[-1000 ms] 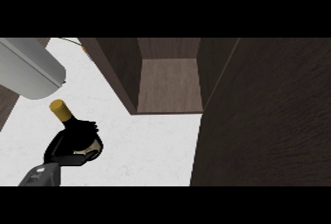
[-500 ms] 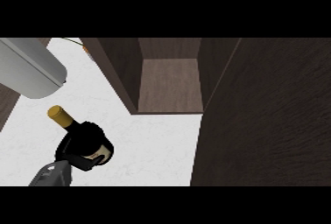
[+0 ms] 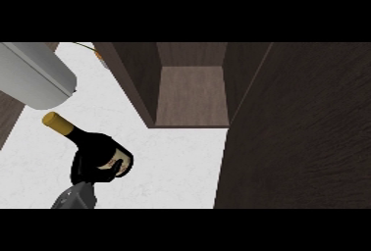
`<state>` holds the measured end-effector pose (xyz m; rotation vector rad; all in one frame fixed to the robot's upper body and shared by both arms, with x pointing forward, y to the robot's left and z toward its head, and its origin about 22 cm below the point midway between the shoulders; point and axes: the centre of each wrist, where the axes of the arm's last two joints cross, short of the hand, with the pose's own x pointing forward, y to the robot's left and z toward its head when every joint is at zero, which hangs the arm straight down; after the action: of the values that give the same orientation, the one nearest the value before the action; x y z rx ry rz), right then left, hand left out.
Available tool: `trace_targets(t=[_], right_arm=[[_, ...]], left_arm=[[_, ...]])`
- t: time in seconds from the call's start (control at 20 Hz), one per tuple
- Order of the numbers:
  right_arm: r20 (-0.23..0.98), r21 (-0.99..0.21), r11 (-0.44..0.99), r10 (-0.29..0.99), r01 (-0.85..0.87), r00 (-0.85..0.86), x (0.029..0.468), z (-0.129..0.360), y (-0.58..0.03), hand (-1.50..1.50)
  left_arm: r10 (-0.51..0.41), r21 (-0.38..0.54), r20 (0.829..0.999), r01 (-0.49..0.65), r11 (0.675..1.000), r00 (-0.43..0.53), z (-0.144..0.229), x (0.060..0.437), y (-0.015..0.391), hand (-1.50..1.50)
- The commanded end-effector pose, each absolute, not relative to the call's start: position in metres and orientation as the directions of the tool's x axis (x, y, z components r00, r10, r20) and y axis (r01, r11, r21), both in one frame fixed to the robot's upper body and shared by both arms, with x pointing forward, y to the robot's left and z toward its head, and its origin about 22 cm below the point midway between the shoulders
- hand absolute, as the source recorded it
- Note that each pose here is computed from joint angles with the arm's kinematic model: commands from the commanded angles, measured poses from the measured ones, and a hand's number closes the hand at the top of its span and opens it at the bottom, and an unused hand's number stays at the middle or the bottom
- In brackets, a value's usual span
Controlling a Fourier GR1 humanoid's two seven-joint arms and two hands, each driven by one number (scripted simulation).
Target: Pick up the wine, place it into the cabinet and close the cabinet
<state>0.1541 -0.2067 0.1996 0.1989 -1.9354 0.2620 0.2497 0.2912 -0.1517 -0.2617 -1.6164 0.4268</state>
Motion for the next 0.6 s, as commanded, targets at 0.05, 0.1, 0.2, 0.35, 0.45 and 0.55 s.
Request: trace_targets(t=[0.05, 0.1, 0.2, 0.35, 0.45, 0.55], right_arm=[[0.928, -0.082, 0.952, -0.035, -0.296, -0.371, 0.149, 0.204, -0.204, -1.5], [0.921, -0.063, 0.956, -0.055, -0.285, -0.386, 0.133, 0.2, -0.219, -1.5], [0.923, -0.049, 0.957, -0.066, -0.285, -0.379, 0.146, 0.198, -0.212, -1.5], [0.923, -0.067, 0.954, -0.053, -0.293, -0.382, 0.148, 0.214, -0.214, -1.5], [0.924, -0.058, 0.959, -0.054, -0.277, -0.379, 0.156, 0.212, -0.216, -1.5], [0.92, -0.056, 0.958, -0.061, -0.282, -0.388, 0.144, 0.206, -0.214, -1.5]], left_arm=[[0.475, -0.489, 0.865, -0.063, 0.87, -0.163, -0.146, 0.26, 0.28, 1.5], [0.502, -0.512, 0.852, -0.032, 0.858, -0.149, -0.146, 0.254, 0.267, 1.5], [0.475, -0.483, 0.869, -0.029, 0.875, -0.136, -0.133, 0.265, 0.256, 1.5], [0.457, -0.46, 0.881, 0.005, 0.888, -0.124, -0.132, 0.267, 0.234, 1.5], [0.463, -0.459, 0.877, 0.064, 0.886, -0.129, -0.114, 0.257, 0.244, 1.5], [0.456, -0.448, 0.879, 0.089, 0.89, -0.141, -0.121, 0.25, 0.225, 1.5]])
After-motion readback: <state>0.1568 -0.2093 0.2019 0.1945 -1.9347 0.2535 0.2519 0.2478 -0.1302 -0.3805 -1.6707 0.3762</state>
